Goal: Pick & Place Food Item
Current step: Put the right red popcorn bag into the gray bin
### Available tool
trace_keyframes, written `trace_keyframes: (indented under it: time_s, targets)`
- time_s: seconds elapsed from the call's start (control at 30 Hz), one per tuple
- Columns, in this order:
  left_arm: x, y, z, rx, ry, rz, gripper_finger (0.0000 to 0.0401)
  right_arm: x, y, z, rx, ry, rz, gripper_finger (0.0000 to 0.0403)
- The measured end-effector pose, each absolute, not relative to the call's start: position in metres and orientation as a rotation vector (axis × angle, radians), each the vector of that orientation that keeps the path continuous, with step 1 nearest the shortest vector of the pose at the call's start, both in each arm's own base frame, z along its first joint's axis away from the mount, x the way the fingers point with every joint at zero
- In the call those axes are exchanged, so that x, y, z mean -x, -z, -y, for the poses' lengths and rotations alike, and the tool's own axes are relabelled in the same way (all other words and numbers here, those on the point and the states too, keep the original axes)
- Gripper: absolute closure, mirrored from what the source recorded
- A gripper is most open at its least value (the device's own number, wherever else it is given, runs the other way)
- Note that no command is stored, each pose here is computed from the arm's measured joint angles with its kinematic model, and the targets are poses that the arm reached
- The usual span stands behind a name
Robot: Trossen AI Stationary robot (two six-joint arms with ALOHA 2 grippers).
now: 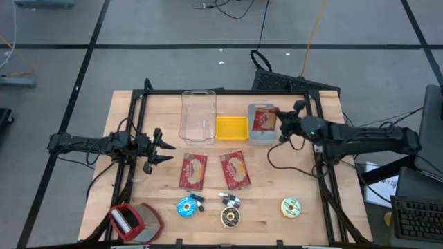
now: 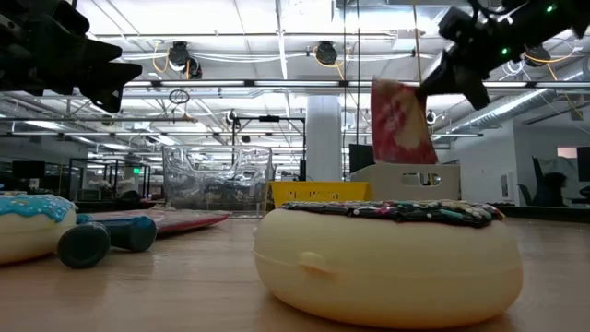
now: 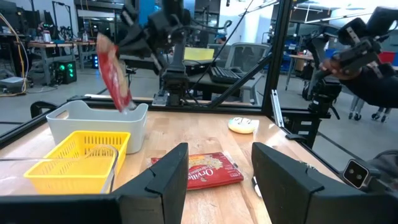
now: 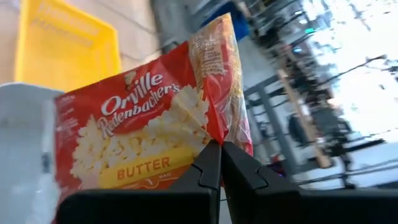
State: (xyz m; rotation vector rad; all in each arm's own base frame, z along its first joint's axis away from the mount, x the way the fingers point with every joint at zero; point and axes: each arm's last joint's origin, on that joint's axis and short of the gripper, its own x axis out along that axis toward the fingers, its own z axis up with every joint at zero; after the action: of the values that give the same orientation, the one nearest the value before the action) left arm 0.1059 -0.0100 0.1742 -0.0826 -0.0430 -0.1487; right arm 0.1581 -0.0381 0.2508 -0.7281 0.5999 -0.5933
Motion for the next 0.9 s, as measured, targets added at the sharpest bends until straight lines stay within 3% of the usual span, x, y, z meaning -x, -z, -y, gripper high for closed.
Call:
trace_keyframes:
  time_s: [0.43,0.9]
  targets:
    - [-0.106,-0.174,0.010,0.082,0.149,0.043,0.0221,-0.162,-0.202,0.059,0.641,0.508,-0.731,0.0403]
    - [-0.106,-0.174,0.010,0.082,0.149,0.043,0.0221,-0.159,-0.182,0.058,0.631,0.536,-0.675,0.0403]
